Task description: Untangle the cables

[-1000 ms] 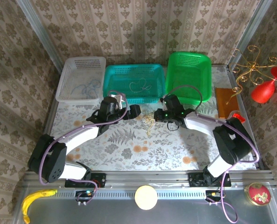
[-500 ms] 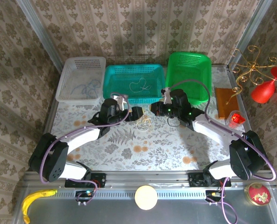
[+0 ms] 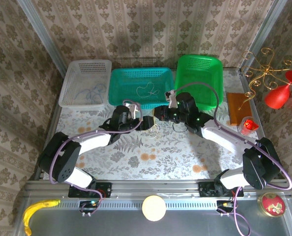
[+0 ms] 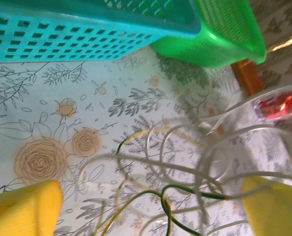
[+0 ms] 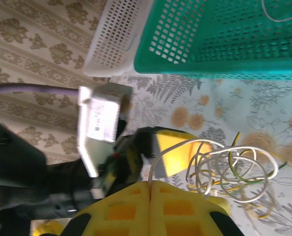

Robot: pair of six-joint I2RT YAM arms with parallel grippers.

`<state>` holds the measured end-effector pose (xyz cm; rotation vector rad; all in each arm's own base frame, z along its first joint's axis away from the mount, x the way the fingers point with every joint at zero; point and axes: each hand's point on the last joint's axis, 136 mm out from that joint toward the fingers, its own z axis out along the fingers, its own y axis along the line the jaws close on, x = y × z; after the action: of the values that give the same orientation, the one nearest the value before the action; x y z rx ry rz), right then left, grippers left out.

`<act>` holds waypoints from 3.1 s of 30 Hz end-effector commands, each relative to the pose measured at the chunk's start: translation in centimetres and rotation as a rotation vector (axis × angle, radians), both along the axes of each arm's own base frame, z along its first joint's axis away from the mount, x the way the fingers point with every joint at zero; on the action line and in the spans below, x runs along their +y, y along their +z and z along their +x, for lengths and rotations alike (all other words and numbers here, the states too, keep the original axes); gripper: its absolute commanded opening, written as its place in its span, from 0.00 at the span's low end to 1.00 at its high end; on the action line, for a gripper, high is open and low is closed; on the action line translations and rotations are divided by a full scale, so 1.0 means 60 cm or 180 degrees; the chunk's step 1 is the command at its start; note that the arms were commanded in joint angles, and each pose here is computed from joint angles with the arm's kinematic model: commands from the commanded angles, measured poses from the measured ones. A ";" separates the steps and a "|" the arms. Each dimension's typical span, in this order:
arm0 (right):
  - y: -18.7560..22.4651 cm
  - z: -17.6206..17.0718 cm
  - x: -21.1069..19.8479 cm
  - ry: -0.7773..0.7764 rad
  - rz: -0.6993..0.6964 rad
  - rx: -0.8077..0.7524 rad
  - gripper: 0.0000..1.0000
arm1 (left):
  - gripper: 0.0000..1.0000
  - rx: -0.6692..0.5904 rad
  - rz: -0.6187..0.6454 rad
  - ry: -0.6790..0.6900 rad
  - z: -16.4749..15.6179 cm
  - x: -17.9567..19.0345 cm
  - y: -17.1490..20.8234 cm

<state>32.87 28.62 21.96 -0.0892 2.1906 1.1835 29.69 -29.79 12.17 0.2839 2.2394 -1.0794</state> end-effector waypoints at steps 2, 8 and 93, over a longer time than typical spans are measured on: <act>0.140 -0.015 0.015 0.0157 0.0497 -0.0397 0.00 | 0.66 -0.0027 0.0096 -0.0108 0.005 -0.009 -0.005; 0.215 -0.033 0.005 0.0179 0.0743 -0.0599 0.00 | 0.19 0.0094 0.0040 0.0016 0.011 0.022 -0.033; 0.512 -0.138 -0.047 0.0216 0.1397 -0.1727 0.00 | 0.15 -0.0539 -0.0431 -0.0436 -0.004 0.024 0.041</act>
<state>24.47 25.99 51.90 -0.2603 1.4721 1.4636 29.54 -28.67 13.70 0.4667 2.0619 -1.1891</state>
